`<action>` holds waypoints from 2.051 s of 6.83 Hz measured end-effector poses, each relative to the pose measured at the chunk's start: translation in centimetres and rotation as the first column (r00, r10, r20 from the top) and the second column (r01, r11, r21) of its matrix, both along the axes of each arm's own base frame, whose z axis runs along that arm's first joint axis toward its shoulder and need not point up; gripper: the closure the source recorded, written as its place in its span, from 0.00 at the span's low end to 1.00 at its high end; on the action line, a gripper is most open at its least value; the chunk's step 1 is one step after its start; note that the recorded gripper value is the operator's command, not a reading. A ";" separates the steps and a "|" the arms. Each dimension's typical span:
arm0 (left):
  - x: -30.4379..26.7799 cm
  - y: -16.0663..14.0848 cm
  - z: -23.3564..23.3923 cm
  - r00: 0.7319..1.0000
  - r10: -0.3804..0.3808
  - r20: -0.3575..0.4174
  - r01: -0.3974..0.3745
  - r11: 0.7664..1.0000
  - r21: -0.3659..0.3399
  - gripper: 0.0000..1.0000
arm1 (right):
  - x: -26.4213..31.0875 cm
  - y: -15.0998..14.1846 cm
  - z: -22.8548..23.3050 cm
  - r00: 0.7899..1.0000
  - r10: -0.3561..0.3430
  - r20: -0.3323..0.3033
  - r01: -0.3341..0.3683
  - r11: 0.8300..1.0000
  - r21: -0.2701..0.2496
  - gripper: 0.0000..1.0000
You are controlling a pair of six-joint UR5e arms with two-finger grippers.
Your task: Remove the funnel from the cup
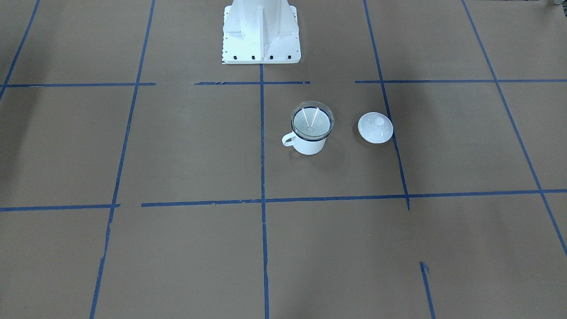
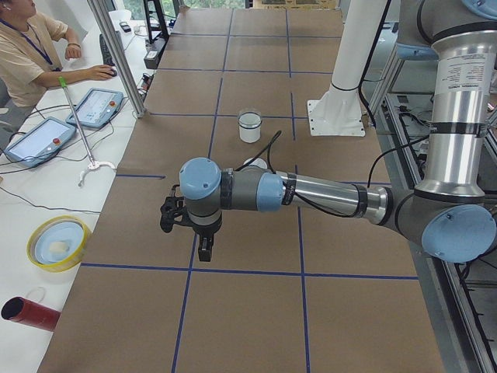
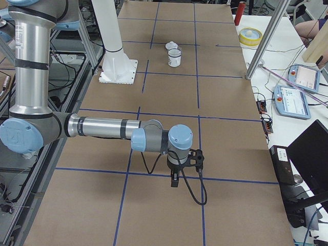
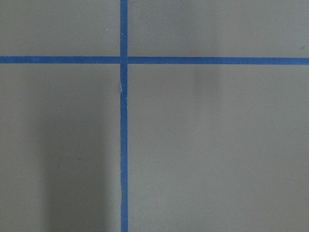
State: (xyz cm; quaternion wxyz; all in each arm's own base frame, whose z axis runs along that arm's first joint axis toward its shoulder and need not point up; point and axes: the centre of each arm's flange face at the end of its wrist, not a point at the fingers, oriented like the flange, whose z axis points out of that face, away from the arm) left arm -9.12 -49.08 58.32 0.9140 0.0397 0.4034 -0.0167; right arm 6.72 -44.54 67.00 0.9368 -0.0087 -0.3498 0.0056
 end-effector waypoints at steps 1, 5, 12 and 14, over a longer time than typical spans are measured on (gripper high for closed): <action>0.0 0.0 -0.1 1.000 -0.001 0.000 0.001 1.000 0.000 0.00 | 0.0 0.0 0.0 1.000 0.000 0.000 0.000 1.000 0.000 0.00; 5.0 -0.4 -8.6 0.995 -0.092 -0.026 0.091 0.995 -0.040 0.00 | 0.0 0.0 0.0 1.000 0.000 0.000 0.000 1.000 -0.001 0.00; 40.3 -2.4 -31.7 0.990 -0.134 -0.049 0.124 0.976 -0.181 0.16 | 0.0 0.0 0.0 1.000 0.000 0.000 0.000 1.000 0.000 0.00; 47.2 -0.4 -33.4 0.992 -0.122 -0.026 0.114 0.971 -0.209 0.22 | 0.0 0.0 0.0 1.000 0.000 0.000 0.000 1.000 0.000 0.00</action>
